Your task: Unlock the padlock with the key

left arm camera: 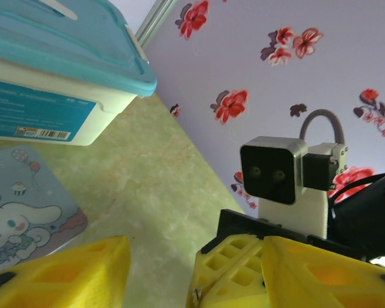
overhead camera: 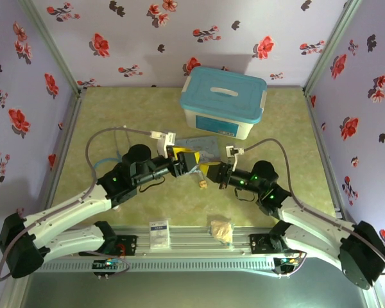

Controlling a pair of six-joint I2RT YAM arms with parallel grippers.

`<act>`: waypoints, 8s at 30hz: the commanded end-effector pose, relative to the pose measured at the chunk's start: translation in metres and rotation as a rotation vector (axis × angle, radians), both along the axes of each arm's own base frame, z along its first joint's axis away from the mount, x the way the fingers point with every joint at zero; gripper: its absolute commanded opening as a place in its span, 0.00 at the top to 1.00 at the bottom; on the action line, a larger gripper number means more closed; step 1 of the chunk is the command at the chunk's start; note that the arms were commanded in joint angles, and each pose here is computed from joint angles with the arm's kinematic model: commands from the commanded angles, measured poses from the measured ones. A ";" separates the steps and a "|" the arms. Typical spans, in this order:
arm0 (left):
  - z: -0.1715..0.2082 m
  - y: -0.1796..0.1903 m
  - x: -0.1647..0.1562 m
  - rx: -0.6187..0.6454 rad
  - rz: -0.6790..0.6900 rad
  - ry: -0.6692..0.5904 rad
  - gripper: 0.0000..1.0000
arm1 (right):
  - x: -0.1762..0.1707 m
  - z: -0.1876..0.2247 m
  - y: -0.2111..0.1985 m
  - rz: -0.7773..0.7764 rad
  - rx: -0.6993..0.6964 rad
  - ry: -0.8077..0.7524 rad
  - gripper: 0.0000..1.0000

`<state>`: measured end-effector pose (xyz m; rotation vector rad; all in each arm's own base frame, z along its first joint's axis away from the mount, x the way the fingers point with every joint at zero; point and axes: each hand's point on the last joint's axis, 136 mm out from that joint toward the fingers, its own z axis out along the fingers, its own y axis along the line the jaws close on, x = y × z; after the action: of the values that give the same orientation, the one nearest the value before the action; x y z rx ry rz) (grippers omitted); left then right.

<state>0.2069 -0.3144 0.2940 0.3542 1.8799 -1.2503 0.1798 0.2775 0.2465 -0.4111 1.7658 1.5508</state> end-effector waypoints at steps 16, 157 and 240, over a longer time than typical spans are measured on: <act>-0.003 -0.027 -0.013 -0.044 -0.137 0.034 0.69 | 0.000 -0.004 -0.003 -0.018 -0.021 -0.016 1.00; -0.259 -0.042 0.039 0.301 0.317 0.424 1.00 | 0.028 -0.199 -0.047 -0.234 -0.266 0.618 1.00; -0.230 -0.031 0.062 -0.154 0.481 0.513 1.00 | 0.034 -0.194 -0.009 -0.014 -0.035 0.738 1.00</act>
<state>0.2656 -0.3420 0.0535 -0.5019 2.1440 -1.1416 0.2038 0.2621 0.0340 0.2664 2.4175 1.7799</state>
